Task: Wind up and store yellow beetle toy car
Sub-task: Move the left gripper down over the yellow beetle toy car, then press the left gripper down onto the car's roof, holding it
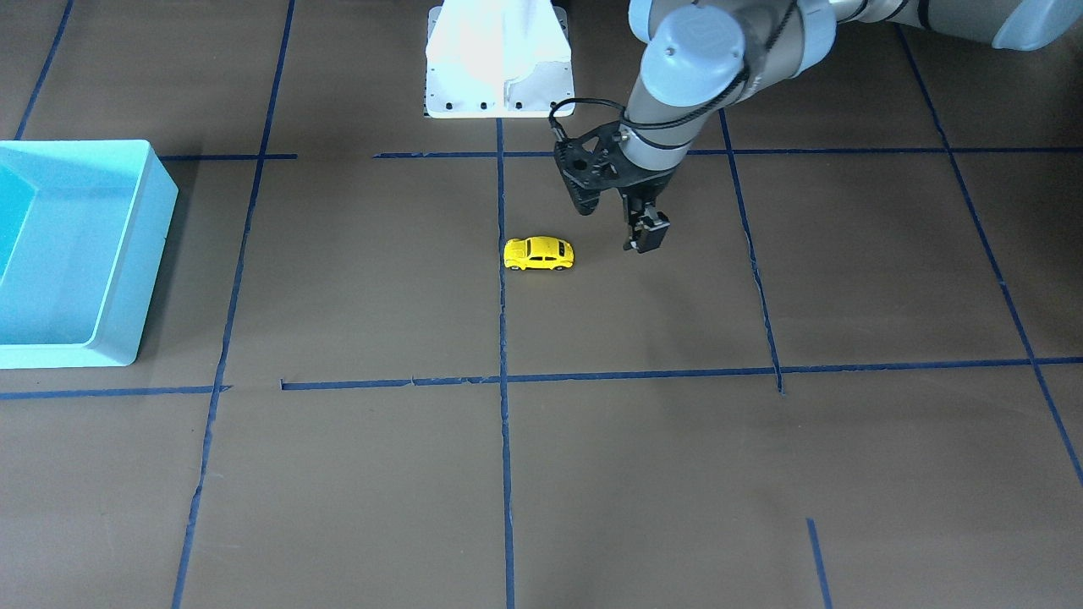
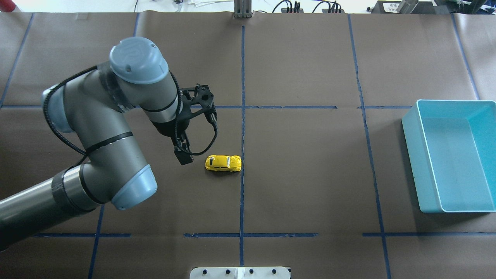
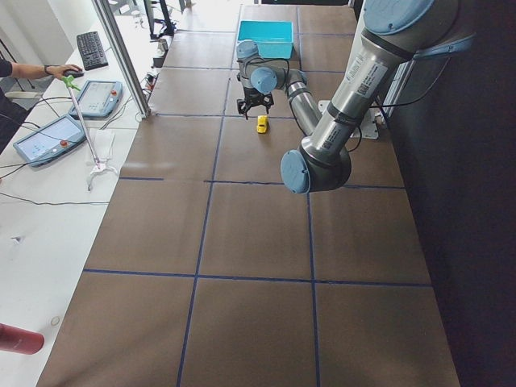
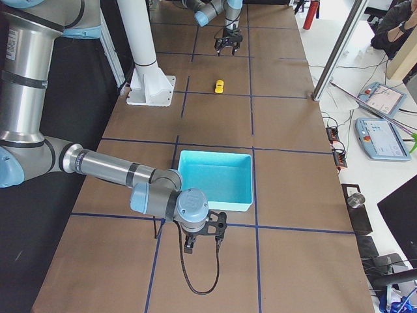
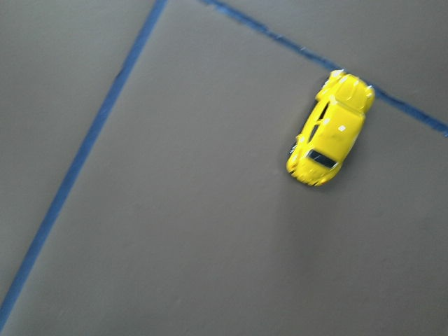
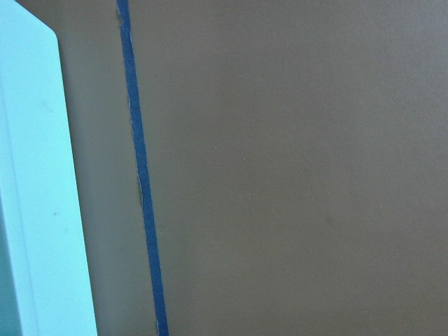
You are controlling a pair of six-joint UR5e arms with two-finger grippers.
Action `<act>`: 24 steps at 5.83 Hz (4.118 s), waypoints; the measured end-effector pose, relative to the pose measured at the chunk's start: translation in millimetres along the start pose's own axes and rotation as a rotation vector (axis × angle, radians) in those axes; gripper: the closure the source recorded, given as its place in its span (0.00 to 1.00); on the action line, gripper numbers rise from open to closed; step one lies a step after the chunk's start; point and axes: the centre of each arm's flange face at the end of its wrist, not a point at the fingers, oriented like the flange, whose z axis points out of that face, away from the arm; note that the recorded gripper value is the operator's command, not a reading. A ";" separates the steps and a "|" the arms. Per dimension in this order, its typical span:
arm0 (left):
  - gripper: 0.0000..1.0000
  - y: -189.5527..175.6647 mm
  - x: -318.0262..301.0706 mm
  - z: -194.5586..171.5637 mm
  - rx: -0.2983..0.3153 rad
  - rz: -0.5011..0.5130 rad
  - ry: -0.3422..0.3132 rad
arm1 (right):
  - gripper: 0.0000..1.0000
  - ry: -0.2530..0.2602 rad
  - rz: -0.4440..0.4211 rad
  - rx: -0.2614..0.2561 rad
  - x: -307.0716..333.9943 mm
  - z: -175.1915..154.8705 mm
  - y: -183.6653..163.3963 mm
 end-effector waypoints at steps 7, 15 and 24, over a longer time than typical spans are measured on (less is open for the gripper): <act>0.00 -78.9 44.3 56.3 -0.086 0.247 -0.074 | 0.00 -0.001 0.000 0.010 -0.7 -4.4 0.0; 0.02 -111.2 51.8 98.4 -0.217 0.252 -0.142 | 0.00 -0.001 0.004 0.012 1.2 -4.7 -0.5; 0.15 -114.0 59.0 118.8 -0.246 0.276 -0.143 | 0.00 0.006 -0.022 0.032 -4.1 -13.4 -2.7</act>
